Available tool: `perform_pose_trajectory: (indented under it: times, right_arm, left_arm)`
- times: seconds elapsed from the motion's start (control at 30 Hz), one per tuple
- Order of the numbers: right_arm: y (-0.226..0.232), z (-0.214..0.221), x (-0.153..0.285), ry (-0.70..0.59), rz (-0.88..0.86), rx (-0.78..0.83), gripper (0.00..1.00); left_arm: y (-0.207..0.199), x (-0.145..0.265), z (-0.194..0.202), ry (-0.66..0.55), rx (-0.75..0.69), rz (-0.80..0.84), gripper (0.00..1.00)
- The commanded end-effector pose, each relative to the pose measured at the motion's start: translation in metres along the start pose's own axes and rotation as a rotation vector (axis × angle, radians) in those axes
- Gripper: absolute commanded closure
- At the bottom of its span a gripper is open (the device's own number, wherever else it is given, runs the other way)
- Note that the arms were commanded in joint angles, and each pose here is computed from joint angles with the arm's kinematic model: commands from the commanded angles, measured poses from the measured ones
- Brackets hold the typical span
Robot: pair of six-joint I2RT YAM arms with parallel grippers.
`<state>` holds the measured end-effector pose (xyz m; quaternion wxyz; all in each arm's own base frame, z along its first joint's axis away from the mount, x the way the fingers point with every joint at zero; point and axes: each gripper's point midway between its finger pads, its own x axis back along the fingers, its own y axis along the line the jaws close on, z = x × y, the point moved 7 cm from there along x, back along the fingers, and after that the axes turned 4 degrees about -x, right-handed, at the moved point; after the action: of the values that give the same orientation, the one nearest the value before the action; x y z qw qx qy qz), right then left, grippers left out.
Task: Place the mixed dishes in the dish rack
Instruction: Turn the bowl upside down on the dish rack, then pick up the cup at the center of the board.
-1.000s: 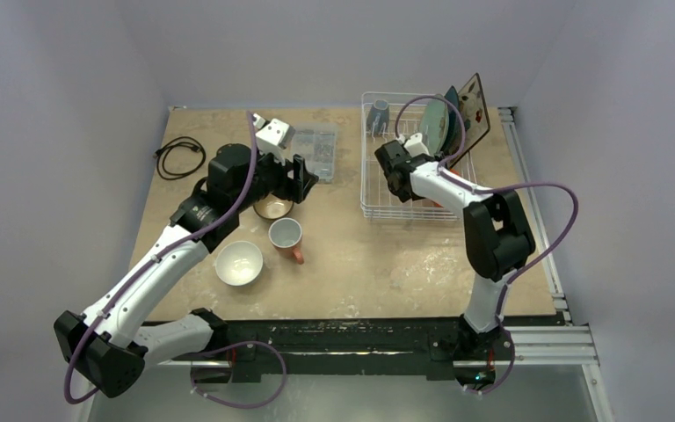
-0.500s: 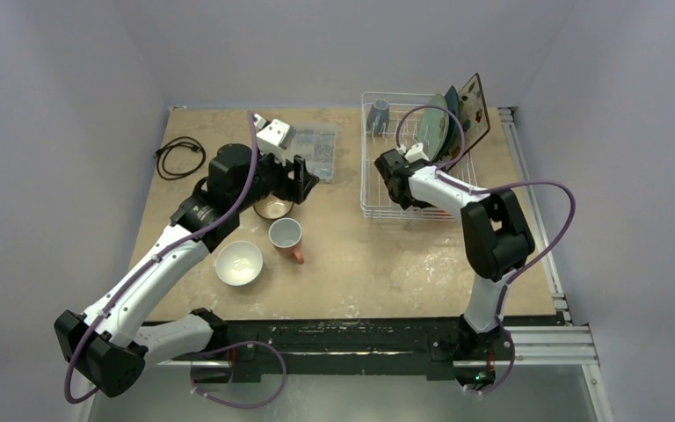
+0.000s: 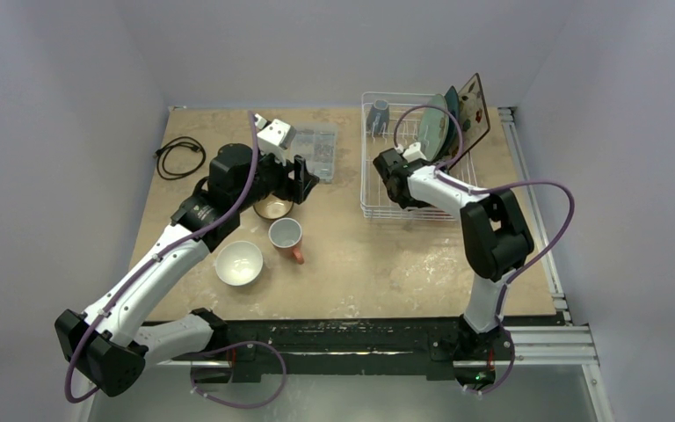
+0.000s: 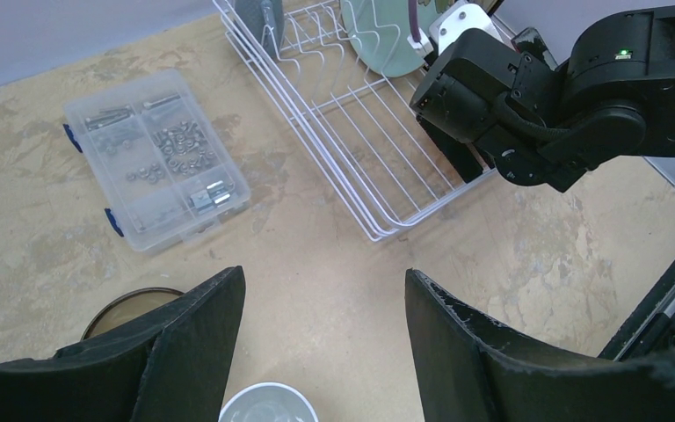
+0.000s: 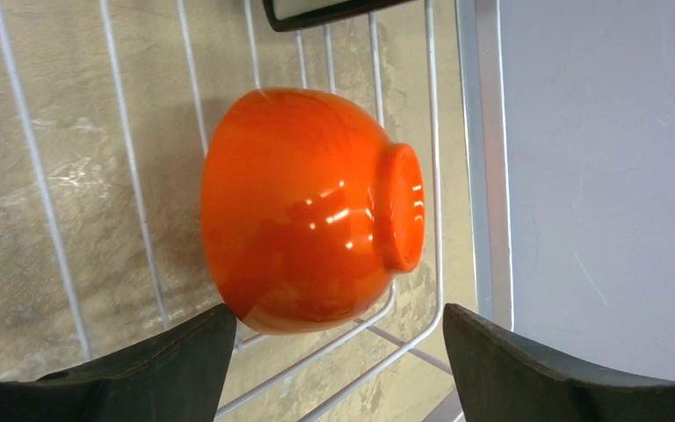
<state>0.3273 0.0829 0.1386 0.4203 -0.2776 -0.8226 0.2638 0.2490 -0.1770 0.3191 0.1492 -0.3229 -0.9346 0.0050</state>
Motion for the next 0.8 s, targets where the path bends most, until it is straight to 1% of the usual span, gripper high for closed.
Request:
perform_pose_trajectory:
  times: [0.0, 0.17, 0.23, 0.3, 0.43, 0.53, 0.6, 0.7, 0.77]
  right_arm:
    - [0.000, -0.007, 0.022, -0.030, -0.104, 0.021, 0.11]
    - [0.000, -0.008, 0.032, -0.049, -0.166, 0.035, 0.02]
    - [0.001, -0.011, 0.042, -0.069, -0.211, 0.026, 0.01]
    - [0.004, -0.017, 0.051, -0.092, -0.311, -0.008, 0.01]
    - [0.013, -0.043, 0.071, -0.165, -0.511, -0.142, 0.05]
    - [0.020, -0.071, 0.081, -0.252, -0.585, -0.278, 0.15]
    - [0.025, -0.084, 0.080, -0.279, -0.618, -0.334, 0.24]
    - [0.032, -0.097, 0.076, -0.271, -0.632, -0.403, 0.39]
    - [0.034, -0.104, 0.068, -0.261, -0.620, -0.430, 0.46]
  left_arm:
    - [-0.002, 0.000, -0.007, -0.026, -0.009, 0.011, 0.34]
    - [-0.002, 0.000, -0.007, -0.024, -0.009, 0.014, 0.34]
    - [-0.002, 0.000, -0.007, -0.025, -0.009, 0.014, 0.34]
    - [-0.002, -0.001, -0.006, -0.022, -0.009, 0.015, 0.34]
    - [-0.002, -0.001, -0.006, -0.021, -0.006, 0.020, 0.34]
    - [-0.002, -0.001, -0.006, -0.017, -0.007, 0.017, 0.34]
    - [-0.002, -0.002, -0.006, -0.017, -0.010, 0.016, 0.34]
    - [-0.001, -0.002, -0.005, -0.016, -0.013, 0.012, 0.34]
    - [-0.001, -0.002, -0.006, -0.016, -0.014, 0.011, 0.34]
